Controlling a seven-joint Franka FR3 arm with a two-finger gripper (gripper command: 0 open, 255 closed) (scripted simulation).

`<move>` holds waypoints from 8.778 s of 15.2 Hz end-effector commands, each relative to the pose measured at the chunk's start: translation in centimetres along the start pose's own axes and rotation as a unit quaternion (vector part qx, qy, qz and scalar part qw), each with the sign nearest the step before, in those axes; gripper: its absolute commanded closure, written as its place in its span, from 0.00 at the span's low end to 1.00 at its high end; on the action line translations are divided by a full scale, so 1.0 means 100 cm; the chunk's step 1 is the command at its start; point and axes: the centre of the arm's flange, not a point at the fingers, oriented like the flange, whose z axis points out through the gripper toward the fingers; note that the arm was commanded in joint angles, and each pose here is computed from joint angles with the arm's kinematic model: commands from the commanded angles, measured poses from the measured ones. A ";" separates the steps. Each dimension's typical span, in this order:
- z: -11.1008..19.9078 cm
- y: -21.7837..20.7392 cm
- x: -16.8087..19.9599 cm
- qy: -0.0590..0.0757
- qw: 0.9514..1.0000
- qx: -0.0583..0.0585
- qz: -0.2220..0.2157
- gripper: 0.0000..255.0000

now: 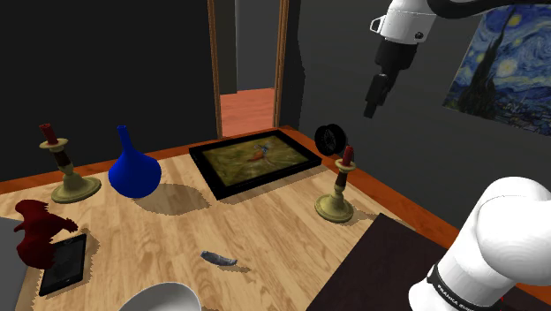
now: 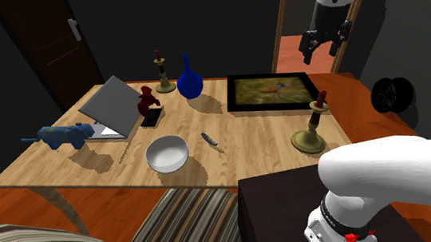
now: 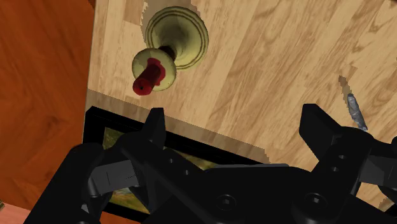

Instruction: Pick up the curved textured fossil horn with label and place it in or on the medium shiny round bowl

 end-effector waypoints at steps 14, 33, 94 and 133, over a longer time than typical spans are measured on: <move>0.112 -0.105 0.084 -0.013 0.998 -0.008 -0.068 0.00; 0.281 -0.273 0.175 -0.032 0.985 -0.018 -0.167 0.00; 0.319 -0.378 0.221 -0.044 0.971 -0.026 -0.232 1.00; 0.330 -0.598 0.168 -0.044 0.971 -0.026 -0.232 1.00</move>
